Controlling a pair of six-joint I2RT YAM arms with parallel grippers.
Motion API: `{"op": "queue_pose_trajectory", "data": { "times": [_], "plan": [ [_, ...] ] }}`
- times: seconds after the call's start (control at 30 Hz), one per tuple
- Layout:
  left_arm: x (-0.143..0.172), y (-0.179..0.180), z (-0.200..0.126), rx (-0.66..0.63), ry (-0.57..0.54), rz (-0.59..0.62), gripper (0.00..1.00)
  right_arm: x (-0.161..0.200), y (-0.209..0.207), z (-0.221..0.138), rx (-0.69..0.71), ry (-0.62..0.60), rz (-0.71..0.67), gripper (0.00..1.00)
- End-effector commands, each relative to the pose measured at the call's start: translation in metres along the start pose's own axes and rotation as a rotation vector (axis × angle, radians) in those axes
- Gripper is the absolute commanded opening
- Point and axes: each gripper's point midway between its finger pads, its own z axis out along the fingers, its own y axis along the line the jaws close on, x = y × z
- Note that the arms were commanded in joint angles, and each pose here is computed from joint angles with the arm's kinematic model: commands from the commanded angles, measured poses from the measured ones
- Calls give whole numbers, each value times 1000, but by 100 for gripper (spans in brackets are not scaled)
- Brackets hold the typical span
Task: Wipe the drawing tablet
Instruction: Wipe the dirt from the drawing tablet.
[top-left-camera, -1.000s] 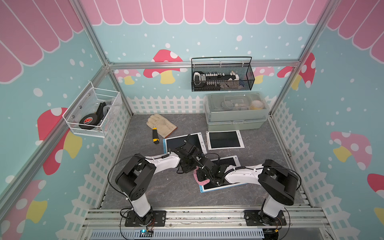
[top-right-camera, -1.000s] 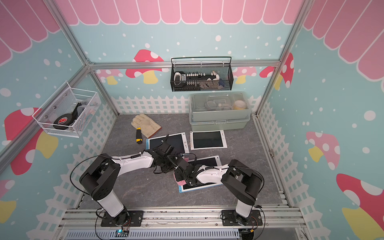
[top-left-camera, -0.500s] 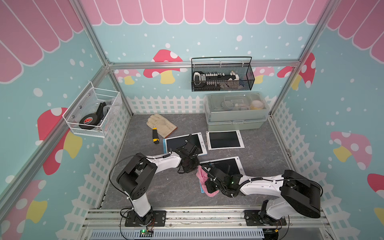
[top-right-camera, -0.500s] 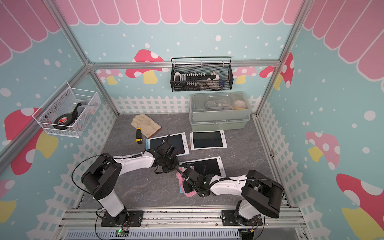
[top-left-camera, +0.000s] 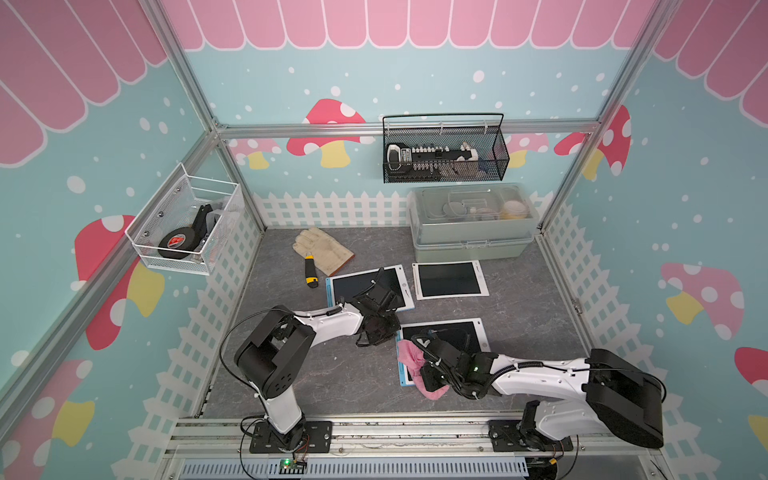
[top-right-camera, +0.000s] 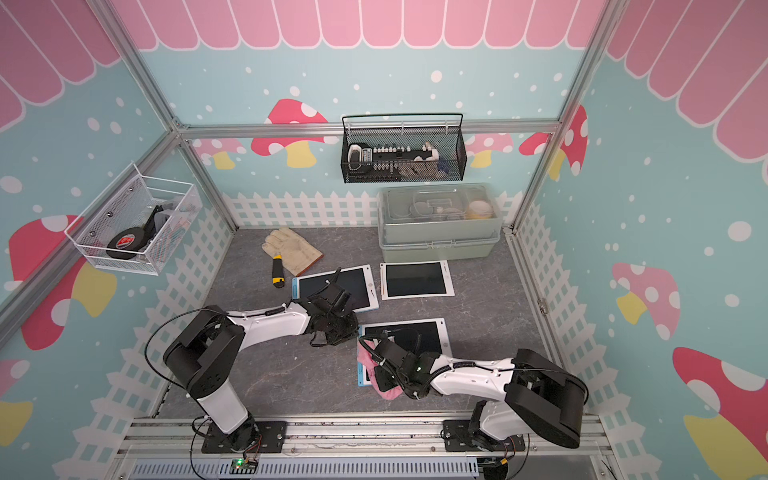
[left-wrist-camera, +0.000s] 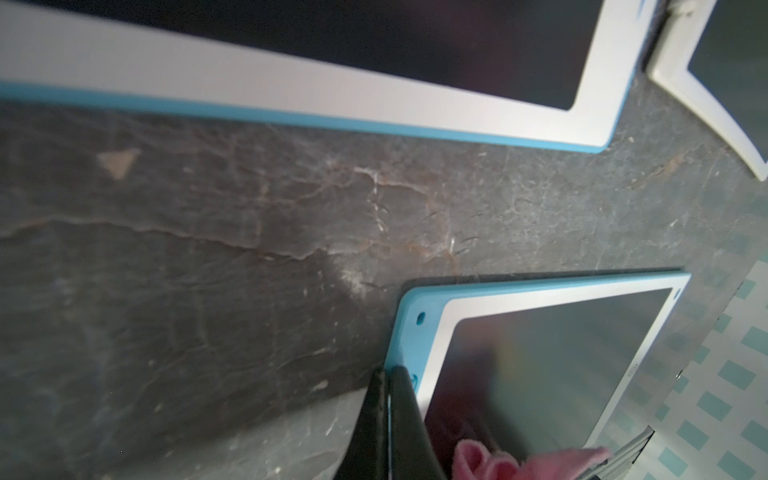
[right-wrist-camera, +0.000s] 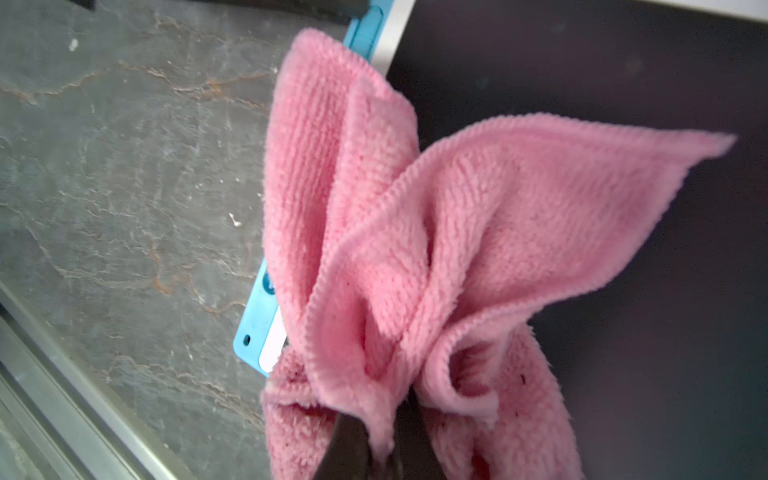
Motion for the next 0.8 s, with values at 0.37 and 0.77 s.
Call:
{"op": "queue_pose_trajectory", "data": {
  "times": [0.37,0.77],
  "plan": [
    [26,59,20,-224,68,-34,0,10,53,11,-54,88,-124,0],
    [24,58,17,-228,58,-25,0,30,-85,-54,381,135,231,0]
  ]
}}
